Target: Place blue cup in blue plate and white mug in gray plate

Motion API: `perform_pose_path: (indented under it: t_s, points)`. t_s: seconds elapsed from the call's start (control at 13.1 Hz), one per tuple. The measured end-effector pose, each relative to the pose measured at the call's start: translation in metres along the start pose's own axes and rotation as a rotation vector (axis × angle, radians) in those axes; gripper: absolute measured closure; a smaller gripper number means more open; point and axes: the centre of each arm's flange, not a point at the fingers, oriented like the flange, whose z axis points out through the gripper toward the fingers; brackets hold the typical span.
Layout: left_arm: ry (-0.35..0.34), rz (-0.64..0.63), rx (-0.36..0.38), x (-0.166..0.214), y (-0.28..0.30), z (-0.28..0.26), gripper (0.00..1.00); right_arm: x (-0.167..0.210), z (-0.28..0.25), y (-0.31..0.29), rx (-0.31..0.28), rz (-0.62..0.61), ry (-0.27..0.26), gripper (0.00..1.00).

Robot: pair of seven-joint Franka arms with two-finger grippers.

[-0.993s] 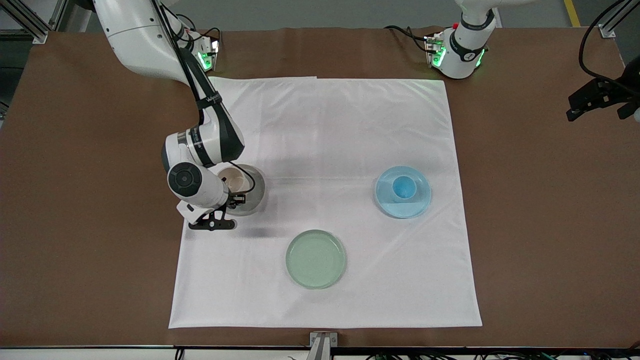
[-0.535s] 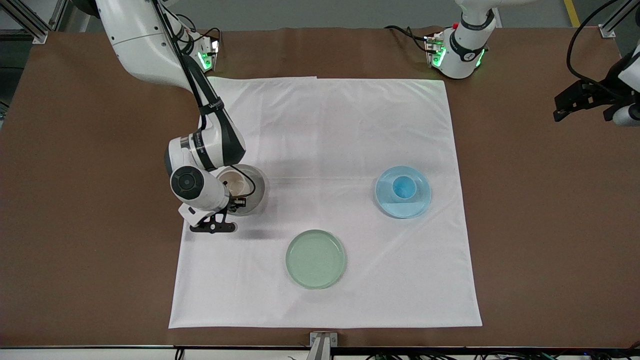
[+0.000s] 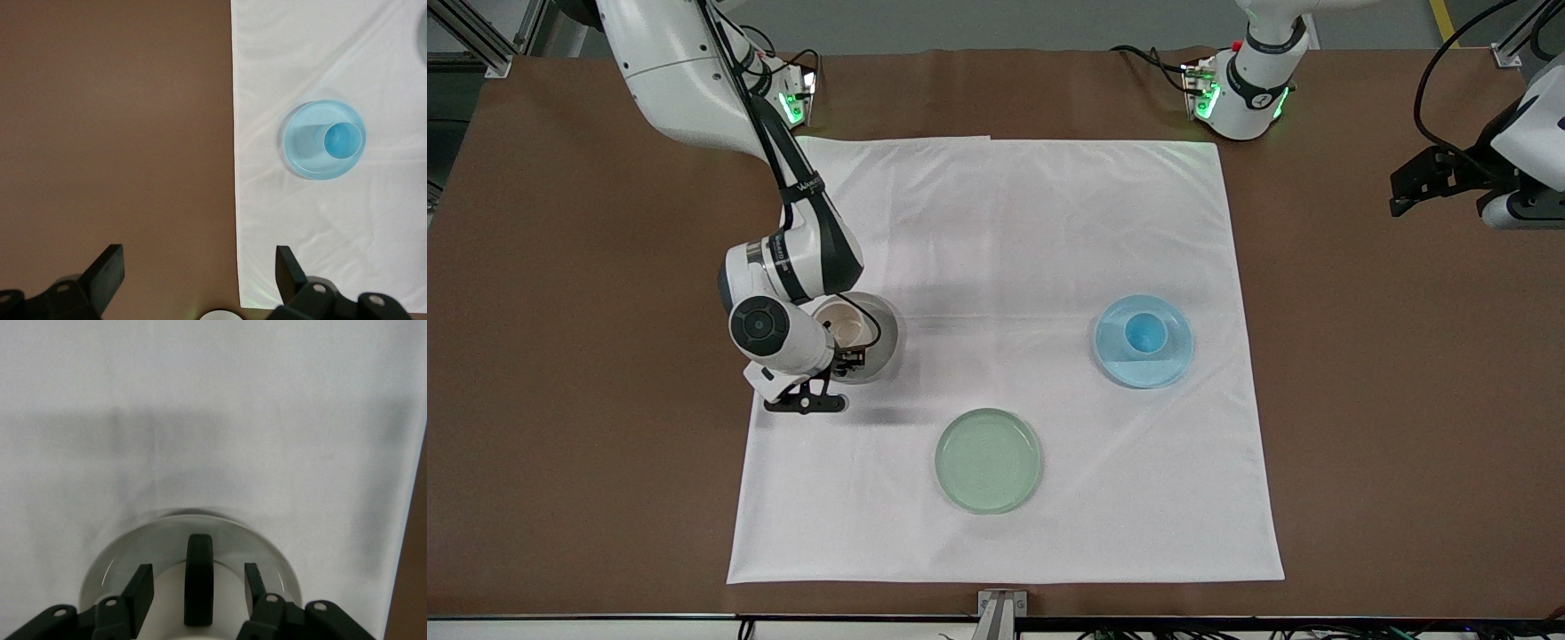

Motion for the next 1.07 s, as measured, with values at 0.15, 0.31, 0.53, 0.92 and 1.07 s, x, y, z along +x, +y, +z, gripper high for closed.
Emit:
perform_pose_path:
  t_s: [0.15,0.31,0.53,0.92,1.07]
  points:
    - [0.007,0.000,0.001,-0.003,0.000,-0.004,0.00,-0.014,-0.054,0.011,-0.002,0.010,-0.051,0.09]
    - [0.016,-0.001,0.001,-0.007,0.000,-0.008,0.00,-0.033,-0.124,0.050,0.011,0.049,-0.093,0.00]
    - [0.022,-0.001,0.002,-0.009,0.000,-0.011,0.00,-0.060,-0.203,0.152,0.069,0.079,-0.130,0.00]
    - [0.012,0.002,-0.001,-0.009,0.002,-0.007,0.00,-0.080,-0.217,0.280,0.131,0.062,-0.130,0.00]
    - [0.011,0.002,-0.017,-0.009,0.003,-0.006,0.00,-0.081,-0.219,0.307,0.133,0.053,-0.111,0.00]
